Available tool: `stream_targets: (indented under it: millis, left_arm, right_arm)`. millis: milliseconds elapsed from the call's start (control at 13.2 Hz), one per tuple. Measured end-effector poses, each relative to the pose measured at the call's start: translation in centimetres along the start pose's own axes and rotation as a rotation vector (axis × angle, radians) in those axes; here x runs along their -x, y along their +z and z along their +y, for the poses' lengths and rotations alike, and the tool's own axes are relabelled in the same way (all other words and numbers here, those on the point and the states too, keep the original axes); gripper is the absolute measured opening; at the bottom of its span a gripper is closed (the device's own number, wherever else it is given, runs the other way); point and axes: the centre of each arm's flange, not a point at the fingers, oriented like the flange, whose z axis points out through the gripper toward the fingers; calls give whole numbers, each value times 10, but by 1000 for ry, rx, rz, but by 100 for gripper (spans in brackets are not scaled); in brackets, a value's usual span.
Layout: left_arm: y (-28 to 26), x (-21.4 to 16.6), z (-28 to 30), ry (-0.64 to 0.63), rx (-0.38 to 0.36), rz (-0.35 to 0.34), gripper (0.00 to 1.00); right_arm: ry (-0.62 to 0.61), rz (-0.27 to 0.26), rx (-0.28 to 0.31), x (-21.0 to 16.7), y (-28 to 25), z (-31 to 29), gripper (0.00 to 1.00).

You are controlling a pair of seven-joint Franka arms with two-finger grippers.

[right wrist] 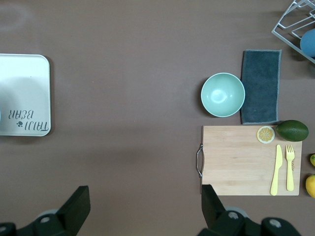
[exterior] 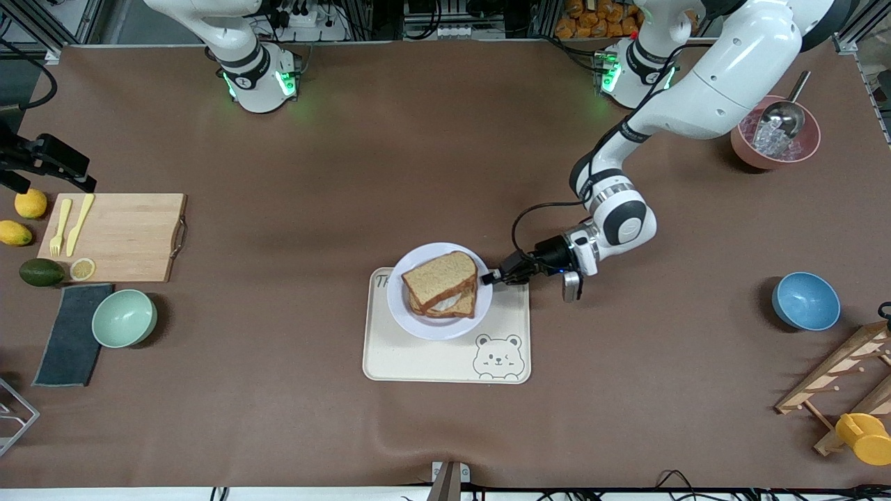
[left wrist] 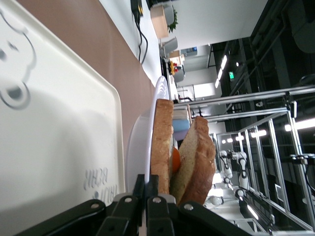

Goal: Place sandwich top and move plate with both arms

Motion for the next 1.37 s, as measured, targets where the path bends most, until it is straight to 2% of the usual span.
stream_targets:
  millis: [304, 760, 1368]
  left_arm:
    - [-14, -22, -12, 3, -22, 37, 4]
    - [-39, -35, -51, -25, -93, 8, 4]
    - [-27, -36, -77, -45, -93, 9, 4]
  right_arm:
    - [0, -3, 0, -1, 2, 0, 100]
    - [0, -8, 0, -2, 4, 0, 100]
    - [1, -9, 0, -2, 5, 0, 100]
